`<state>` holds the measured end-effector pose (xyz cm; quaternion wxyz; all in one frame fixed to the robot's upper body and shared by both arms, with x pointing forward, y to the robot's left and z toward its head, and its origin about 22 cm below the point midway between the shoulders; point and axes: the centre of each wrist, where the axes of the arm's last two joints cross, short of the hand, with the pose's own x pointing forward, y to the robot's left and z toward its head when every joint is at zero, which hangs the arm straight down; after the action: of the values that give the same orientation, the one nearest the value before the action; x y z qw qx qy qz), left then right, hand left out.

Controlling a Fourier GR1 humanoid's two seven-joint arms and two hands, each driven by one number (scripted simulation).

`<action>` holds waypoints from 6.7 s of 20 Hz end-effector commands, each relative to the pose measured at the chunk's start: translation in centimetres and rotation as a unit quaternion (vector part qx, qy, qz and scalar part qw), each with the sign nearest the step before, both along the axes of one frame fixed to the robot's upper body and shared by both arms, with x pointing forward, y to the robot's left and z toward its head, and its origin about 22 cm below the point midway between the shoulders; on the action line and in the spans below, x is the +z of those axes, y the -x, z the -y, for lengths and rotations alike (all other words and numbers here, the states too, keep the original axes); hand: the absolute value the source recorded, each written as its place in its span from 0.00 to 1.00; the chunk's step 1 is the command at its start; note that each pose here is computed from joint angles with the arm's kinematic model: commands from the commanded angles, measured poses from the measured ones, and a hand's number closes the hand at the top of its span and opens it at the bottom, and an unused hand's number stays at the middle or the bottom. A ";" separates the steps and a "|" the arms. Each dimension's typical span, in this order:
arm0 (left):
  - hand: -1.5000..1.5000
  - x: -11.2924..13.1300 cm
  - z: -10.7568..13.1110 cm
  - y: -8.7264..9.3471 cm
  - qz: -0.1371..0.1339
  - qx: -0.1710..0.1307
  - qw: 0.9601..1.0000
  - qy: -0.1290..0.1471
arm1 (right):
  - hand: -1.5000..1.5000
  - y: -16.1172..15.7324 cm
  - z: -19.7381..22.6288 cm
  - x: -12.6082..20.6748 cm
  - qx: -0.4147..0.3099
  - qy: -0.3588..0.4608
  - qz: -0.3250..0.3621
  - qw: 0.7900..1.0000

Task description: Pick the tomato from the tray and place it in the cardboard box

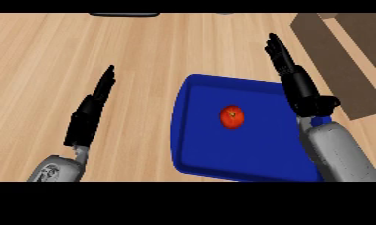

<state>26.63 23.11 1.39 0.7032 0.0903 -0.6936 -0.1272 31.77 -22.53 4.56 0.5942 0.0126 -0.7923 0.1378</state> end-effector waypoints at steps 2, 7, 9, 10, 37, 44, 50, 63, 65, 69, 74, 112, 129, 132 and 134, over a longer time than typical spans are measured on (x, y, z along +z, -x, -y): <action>0.50 0.3 -4.6 0.7 -0.011 0.029 0.999 0.044 | 0.00 -2.1 -0.9 1.0 0.035 -0.016 -0.032 0.999; 0.50 1.2 -5.6 1.1 -0.043 0.069 0.990 0.119 | 0.00 -1.5 6.6 3.9 -0.084 0.179 0.052 0.979; 0.50 2.3 -7.0 1.6 -0.044 0.070 0.986 0.143 | 0.00 0.2 4.0 0.1 -0.119 -0.018 0.089 0.989; 0.50 2.5 -7.9 2.0 -0.042 0.069 0.987 0.138 | 0.00 1.4 3.3 -1.2 -0.098 -0.024 0.108 0.989; 0.50 3.4 -9.5 2.1 -0.054 0.067 0.985 0.148 | 0.00 4.8 -8.2 9.5 0.094 0.523 -0.110 0.840; 0.50 5.9 -8.8 1.6 -0.046 0.071 0.985 0.150 | 0.00 3.5 -9.1 7.5 0.099 0.540 -0.165 0.819; 0.50 4.3 -9.5 1.0 -0.047 0.073 0.986 0.144 | 0.00 2.9 -6.9 7.2 0.104 0.558 -0.177 0.804; 0.50 3.3 -8.7 2.5 -0.047 0.074 0.985 0.146 | 0.00 3.6 -8.4 5.6 0.110 0.538 -0.127 0.826; 0.50 4.0 -8.2 0.6 -0.049 0.066 0.985 0.149 | 0.00 2.2 -8.0 5.5 0.111 0.559 -0.129 0.812; 0.50 3.6 -9.4 3.1 -0.054 0.056 0.987 0.142 | 0.00 3.7 -9.1 2.0 0.105 0.570 -0.139 0.803; 0.50 4.1 -9.5 2.9 -0.054 0.066 0.985 0.147 | 0.00 2.3 -11.8 5.0 0.096 0.575 -0.147 0.799; 0.50 1.6 -7.9 1.9 -0.056 0.065 0.984 0.156 | 1.00 0.4 -10.1 -2.9 0.099 0.609 -0.161 0.770; 0.50 4.8 -7.9 0.9 -0.040 0.055 0.987 0.144 | 1.00 -7.3 -3.5 0.2 -0.081 0.553 -0.250 0.791; 0.50 4.0 -8.1 0.8 -0.054 0.044 0.987 0.147 | 1.00 -9.2 -1.6 1.2 -0.152 0.534 -0.281 0.783; 0.50 3.7 -8.2 1.1 -0.045 0.043 0.987 0.151 | 1.00 -11.0 -1.3 3.3 -0.186 0.546 -0.268 0.772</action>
<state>25.43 31.13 5.45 0.7453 0.0131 -0.6666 0.0086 40.10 -19.52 5.15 0.6859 -0.3808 -0.3934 0.4793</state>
